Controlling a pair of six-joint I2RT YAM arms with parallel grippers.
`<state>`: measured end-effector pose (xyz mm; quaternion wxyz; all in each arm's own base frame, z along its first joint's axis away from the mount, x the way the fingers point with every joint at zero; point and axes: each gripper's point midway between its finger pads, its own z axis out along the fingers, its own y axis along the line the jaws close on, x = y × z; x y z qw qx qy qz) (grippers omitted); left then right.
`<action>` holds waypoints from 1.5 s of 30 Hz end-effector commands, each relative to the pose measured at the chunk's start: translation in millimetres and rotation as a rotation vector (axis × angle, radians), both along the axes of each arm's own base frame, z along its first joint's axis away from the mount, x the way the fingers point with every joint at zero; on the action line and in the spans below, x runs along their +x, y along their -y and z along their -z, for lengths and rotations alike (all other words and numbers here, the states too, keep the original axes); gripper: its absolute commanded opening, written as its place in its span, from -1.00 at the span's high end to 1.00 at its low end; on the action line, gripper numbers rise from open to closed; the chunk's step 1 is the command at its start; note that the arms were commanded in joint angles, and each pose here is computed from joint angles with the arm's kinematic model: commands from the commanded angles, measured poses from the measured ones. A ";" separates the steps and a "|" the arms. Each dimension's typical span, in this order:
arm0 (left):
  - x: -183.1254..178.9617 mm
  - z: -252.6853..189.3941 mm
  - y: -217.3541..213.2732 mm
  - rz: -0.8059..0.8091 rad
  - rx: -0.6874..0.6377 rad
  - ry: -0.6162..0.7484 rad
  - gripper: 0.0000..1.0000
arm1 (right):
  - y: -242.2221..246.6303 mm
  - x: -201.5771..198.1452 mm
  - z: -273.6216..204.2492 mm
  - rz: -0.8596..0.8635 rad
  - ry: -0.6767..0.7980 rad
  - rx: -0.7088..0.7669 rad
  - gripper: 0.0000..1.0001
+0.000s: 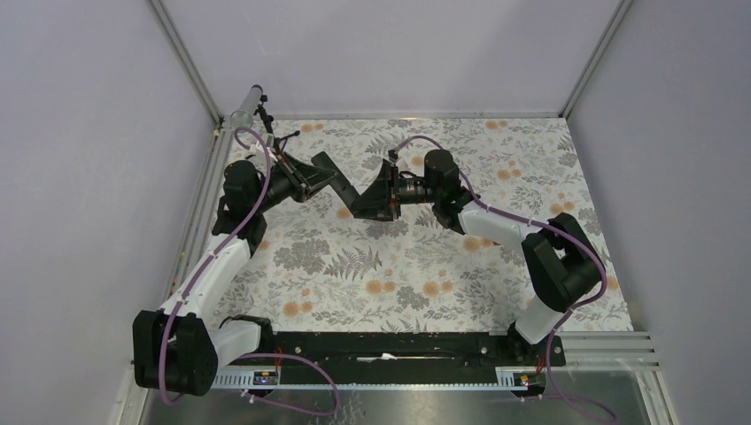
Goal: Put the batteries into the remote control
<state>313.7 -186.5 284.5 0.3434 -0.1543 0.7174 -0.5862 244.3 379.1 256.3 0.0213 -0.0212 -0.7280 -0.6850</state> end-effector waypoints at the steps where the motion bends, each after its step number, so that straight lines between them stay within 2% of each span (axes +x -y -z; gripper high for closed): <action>1: -10.6 -39.8 6.1 0.055 -0.041 0.076 1.00 | -2.8 17.2 6.0 0.075 0.023 -0.053 0.09; 8: -7.1 -38.9 1.4 0.030 -0.022 0.070 1.00 | 0.2 17.0 1.8 0.099 0.025 -0.069 0.16; 19: -10.1 -39.5 1.7 0.036 -0.036 0.071 1.00 | -2.0 24.9 0.0 0.127 0.038 -0.052 0.04; 32: -17.2 -44.3 6.6 0.073 -0.066 0.094 1.00 | -9.6 34.2 -1.8 0.114 0.079 -0.048 0.05; 37: -19.8 -45.9 11.6 0.076 -0.104 0.057 1.00 | -11.8 41.1 -3.5 0.137 0.145 -0.040 0.19; 45: -15.3 -60.9 9.1 -0.039 -0.234 0.019 1.00 | -9.9 58.9 -4.2 0.265 0.233 -0.054 0.21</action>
